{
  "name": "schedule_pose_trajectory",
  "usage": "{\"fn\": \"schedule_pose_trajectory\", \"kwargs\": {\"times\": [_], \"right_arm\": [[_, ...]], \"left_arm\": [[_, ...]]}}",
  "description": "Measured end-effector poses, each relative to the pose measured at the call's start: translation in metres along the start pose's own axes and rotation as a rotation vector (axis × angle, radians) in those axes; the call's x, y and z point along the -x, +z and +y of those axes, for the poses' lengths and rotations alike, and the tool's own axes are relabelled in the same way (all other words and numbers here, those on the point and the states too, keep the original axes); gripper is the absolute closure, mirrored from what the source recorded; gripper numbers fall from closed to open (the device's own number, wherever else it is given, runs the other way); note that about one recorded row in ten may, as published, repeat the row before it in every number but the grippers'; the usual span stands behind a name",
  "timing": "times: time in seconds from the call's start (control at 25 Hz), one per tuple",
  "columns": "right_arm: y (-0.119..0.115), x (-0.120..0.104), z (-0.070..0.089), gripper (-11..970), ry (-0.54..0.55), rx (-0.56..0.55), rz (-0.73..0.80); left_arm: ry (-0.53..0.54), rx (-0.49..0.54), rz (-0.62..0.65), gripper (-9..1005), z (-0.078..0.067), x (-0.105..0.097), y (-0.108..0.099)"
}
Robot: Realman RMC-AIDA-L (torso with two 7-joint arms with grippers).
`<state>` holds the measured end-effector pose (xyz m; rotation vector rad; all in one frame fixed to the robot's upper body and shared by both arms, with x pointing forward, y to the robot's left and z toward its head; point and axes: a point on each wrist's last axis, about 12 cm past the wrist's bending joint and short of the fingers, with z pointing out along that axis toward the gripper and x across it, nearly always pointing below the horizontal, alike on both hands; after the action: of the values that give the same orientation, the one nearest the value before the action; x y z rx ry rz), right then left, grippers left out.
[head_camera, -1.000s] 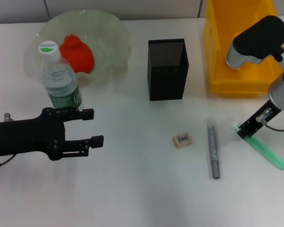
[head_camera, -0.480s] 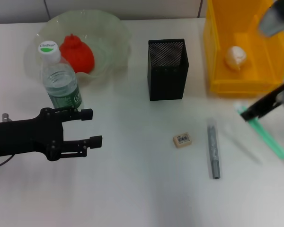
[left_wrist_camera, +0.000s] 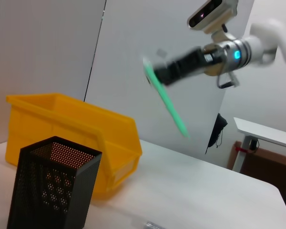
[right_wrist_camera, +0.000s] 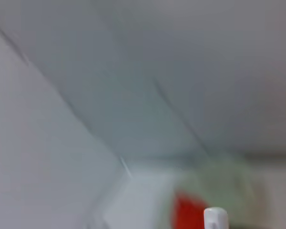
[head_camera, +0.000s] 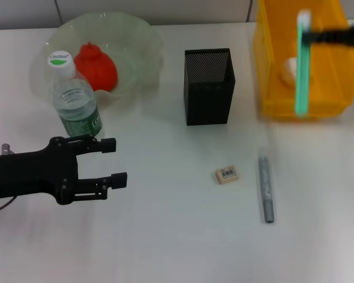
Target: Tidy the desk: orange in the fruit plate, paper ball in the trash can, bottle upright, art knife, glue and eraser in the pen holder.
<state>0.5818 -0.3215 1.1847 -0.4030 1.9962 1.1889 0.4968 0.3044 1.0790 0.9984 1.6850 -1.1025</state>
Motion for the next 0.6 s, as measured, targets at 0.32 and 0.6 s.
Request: {"fn": "schedule_pose_trajectory", "kwargs": {"times": [0.32, 0.6], "right_arm": [[0.06, -0.038, -0.015, 808, -0.136, 0.047, -0.495], [0.114, -0.058, -0.017, 806, -0.19, -0.037, -0.478]], "left_arm": [[0.0, -0.001, -0.005, 203, -0.002, -0.002, 0.001], [-0.001, 0.007, -0.015, 203, -0.002, -0.003, 0.002]]}}
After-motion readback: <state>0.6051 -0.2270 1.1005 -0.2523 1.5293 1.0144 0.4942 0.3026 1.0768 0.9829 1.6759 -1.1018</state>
